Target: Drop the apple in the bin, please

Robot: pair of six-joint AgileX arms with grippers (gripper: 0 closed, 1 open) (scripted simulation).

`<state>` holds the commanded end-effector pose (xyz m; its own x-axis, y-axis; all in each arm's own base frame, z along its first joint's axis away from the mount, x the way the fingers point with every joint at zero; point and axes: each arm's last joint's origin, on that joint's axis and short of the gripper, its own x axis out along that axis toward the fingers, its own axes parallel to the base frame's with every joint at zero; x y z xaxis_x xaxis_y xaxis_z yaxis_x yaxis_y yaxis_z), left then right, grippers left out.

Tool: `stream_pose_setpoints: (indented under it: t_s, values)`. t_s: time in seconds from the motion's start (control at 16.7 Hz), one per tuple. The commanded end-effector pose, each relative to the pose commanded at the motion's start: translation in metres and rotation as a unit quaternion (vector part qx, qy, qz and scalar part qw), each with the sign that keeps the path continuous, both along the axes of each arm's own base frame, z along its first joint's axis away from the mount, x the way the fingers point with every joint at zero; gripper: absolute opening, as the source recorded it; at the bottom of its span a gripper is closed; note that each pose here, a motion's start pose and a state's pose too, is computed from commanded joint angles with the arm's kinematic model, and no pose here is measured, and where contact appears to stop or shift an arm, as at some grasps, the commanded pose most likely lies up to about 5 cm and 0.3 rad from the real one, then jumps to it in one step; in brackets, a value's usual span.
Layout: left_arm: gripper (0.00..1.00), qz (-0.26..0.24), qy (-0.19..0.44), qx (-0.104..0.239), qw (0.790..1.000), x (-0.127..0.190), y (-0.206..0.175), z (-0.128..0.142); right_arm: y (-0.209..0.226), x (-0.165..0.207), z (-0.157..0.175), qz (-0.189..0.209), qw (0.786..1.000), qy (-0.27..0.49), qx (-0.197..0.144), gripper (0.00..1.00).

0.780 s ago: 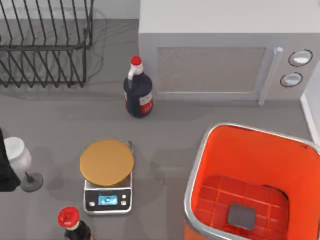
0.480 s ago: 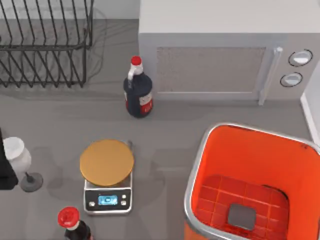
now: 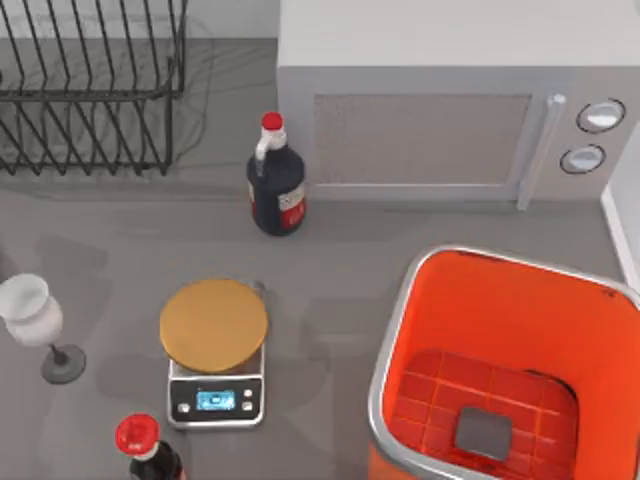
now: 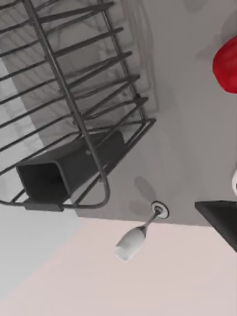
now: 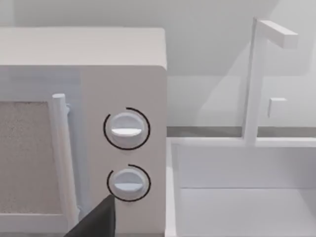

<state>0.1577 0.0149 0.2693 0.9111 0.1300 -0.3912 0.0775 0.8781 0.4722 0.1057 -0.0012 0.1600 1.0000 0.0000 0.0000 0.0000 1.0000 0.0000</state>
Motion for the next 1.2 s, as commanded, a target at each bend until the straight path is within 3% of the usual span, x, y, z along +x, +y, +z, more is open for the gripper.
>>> stream_pose_setpoints:
  t_s: [0.12, 0.24, 0.48, 0.72, 0.84, 1.02, 1.2]
  values:
    - [1.00, -0.013, 0.090, 0.069, 0.993, 0.034, 0.009, 0.015, 0.000, 0.000, 0.000, 0.000, 1.000, 0.000, 0.000, 1.00]
    - [1.00, -0.045, 0.188, 0.131, 0.972, 0.071, 0.018, 0.016, 0.000, 0.000, 0.000, 0.000, 1.000, 0.000, 0.000, 1.00]
    - [1.00, -0.160, 0.369, 0.209, 0.891, 0.140, 0.033, -0.012, 0.000, 0.000, 0.000, 0.000, 1.000, 0.000, 0.000, 1.00]
    - [1.00, -0.284, 0.490, 0.219, 0.795, 0.192, 0.042, -0.061, 0.000, 0.000, 0.000, 0.000, 1.000, 0.000, 0.000, 1.00]
    - [1.00, -0.324, 0.519, 0.214, 0.762, 0.207, 0.046, -0.078, 0.000, 0.000, 0.000, 0.000, 1.000, 0.000, 0.000, 1.00]
    - [1.00, -0.352, 0.534, 0.208, 0.740, 0.219, 0.052, -0.090, 0.000, 0.000, 0.000, 0.000, 1.000, 0.000, 0.000, 1.00]
    - [1.00, -0.354, 0.535, 0.208, 0.738, 0.220, 0.053, -0.091, 0.000, 0.000, 0.000, 0.000, 1.000, 0.000, 0.000, 1.00]
